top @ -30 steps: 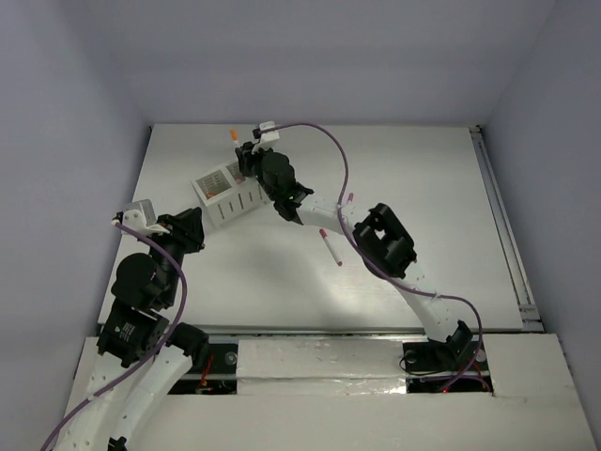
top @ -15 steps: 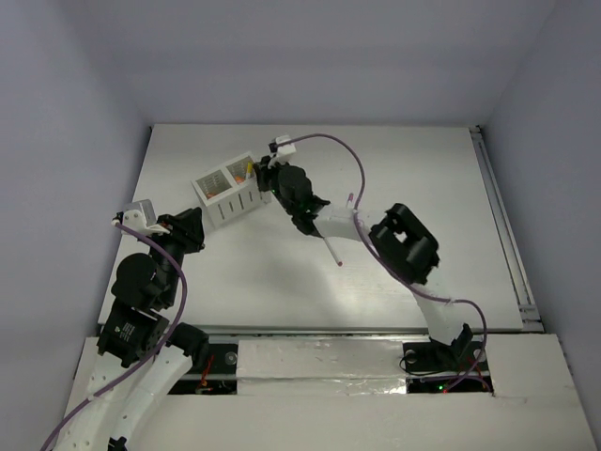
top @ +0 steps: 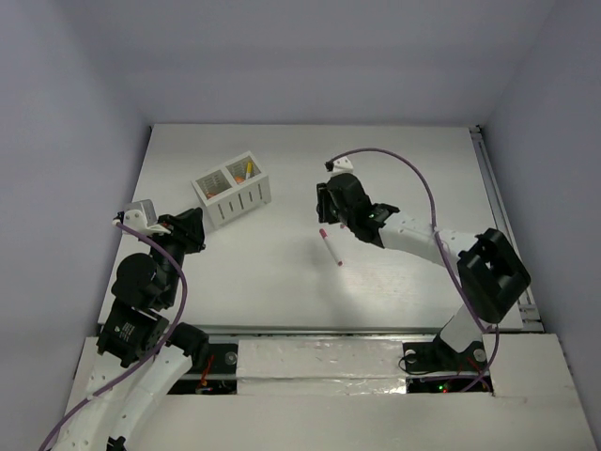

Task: Sort the stationery into containers
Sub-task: Pick up the pen from the center of the board.

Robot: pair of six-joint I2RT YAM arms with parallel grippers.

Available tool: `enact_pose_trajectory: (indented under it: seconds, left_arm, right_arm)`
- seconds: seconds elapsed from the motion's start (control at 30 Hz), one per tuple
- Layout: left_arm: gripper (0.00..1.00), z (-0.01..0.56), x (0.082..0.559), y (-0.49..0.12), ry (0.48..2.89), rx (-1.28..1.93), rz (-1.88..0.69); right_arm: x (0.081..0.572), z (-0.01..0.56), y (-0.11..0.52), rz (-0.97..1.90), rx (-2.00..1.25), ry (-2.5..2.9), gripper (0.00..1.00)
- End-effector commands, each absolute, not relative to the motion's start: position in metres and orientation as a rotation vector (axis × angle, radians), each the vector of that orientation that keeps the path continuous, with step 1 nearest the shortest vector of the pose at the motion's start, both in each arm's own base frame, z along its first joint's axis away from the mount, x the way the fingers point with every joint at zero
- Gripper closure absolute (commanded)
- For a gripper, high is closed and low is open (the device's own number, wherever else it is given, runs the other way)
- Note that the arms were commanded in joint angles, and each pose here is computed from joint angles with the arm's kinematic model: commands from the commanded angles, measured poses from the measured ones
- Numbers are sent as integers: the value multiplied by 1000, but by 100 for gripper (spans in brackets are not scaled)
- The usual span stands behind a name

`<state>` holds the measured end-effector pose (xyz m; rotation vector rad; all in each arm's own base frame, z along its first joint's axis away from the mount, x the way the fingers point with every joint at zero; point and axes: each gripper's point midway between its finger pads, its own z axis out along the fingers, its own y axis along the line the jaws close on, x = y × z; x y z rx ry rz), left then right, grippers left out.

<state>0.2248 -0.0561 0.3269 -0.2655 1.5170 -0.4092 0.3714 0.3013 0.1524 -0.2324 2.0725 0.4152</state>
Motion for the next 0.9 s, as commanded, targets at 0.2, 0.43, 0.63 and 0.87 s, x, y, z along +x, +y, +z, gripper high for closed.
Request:
enact_pose_trajectory:
  seconds: [0.2,0.43,0.63,0.87]
  left_arm:
    - [86,343,222,-55,1460,-259,-427]
    - [86,343,222,-55,1459,-260,-425]
    - [85,344,222,-54,1458,-261,-421]
    - [85,344,222,-54,1457,-261,-422]
  right_arm:
    - [332,63,269,198,-438,2486,47]
    - [332,35,274,198,-499,2561,52]
    - [330,17,269,138,-513,2614,70]
    - [333,42,286,277,-491,2543,96]
